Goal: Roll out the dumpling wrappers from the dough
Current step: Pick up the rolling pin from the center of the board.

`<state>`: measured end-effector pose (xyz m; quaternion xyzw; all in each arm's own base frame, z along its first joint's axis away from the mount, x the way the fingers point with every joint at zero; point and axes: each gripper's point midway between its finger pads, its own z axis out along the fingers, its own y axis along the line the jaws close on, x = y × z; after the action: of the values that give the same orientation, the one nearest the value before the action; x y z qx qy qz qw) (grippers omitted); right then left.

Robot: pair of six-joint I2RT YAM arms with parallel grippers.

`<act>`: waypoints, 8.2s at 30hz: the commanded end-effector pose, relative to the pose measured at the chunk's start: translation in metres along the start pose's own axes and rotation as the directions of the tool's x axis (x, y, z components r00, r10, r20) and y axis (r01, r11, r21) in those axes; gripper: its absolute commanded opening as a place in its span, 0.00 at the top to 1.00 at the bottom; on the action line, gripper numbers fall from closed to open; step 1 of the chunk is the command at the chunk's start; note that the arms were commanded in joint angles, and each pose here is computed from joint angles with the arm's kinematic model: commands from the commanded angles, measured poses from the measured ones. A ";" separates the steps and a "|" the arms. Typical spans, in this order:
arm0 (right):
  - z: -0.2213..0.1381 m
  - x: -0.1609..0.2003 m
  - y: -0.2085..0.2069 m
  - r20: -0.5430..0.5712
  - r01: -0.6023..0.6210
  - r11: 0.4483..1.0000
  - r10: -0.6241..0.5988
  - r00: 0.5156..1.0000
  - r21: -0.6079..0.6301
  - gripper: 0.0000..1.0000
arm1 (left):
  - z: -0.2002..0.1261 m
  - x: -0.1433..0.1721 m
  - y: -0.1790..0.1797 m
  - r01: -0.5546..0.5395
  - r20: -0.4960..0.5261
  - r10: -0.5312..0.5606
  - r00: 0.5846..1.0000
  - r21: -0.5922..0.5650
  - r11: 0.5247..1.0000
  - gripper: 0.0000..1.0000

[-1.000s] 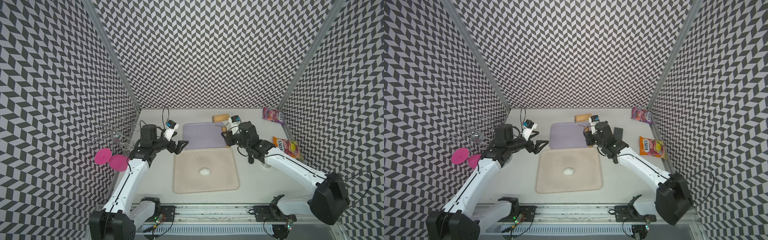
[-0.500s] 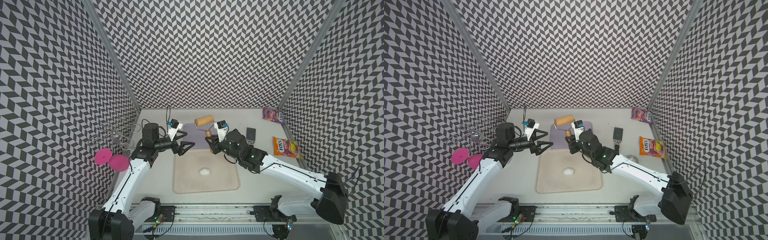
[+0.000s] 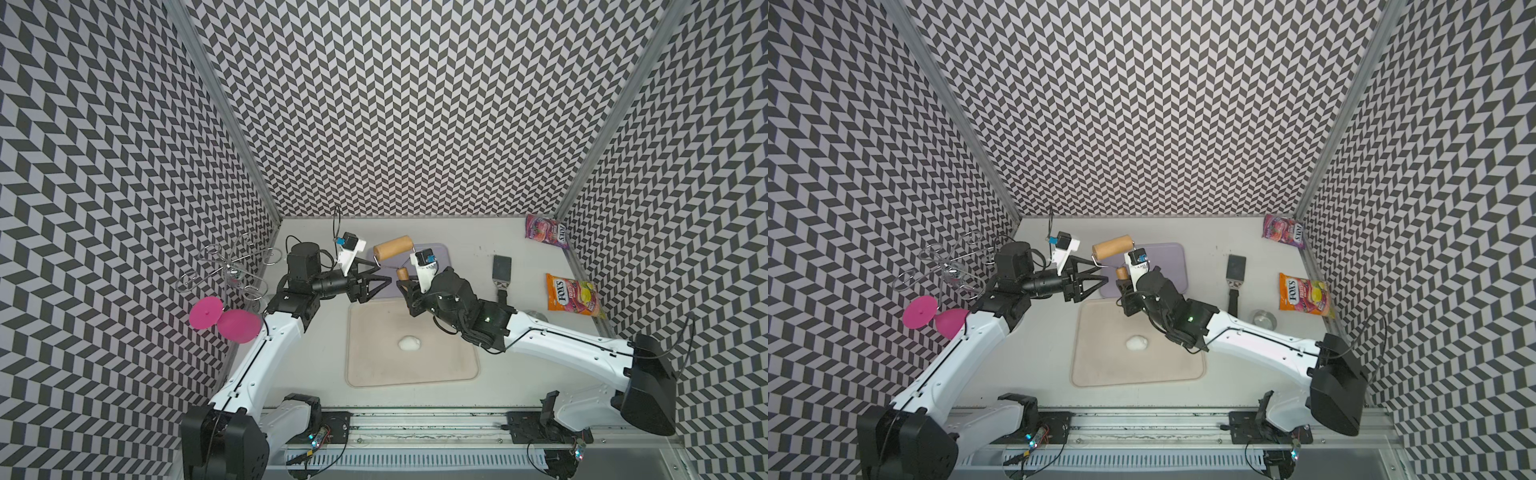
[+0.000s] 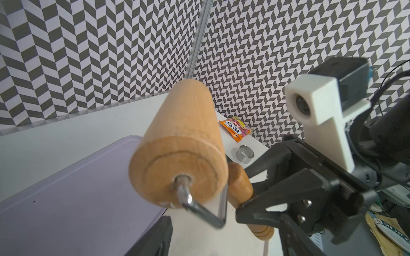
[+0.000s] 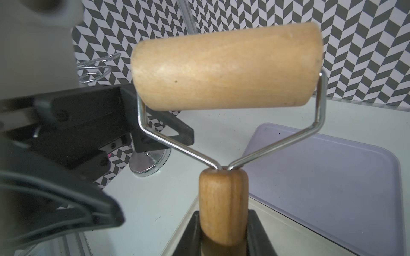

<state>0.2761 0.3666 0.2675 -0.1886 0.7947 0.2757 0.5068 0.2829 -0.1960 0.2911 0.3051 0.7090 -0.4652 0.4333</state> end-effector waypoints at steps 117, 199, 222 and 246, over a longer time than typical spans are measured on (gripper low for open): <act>0.035 -0.095 0.054 -0.198 -0.511 0.308 0.670 0.716 -0.803 0.35 | -0.069 -0.093 0.037 0.539 0.486 -0.520 0.702 0.115 0.835 1.00; 0.020 -0.106 0.043 -0.156 -0.500 0.297 0.717 0.680 -0.813 1.00 | -0.059 -0.069 0.037 0.551 0.448 -0.530 0.720 0.094 0.829 0.99; -0.028 -0.045 -0.080 -0.391 -0.222 0.967 0.158 0.907 -0.124 1.00 | -0.077 0.015 0.113 -0.111 -0.141 0.036 0.989 -0.574 0.811 0.00; -0.072 0.063 -0.001 -0.685 -0.159 0.939 -0.100 0.721 -0.305 1.00 | -0.043 0.061 0.046 -0.324 -0.294 0.250 0.923 -0.241 0.915 0.12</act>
<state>0.2011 0.2969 0.2124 -0.3220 0.9047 0.2606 0.0992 0.3016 -0.1156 0.1770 0.3185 0.8353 -0.2128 0.3943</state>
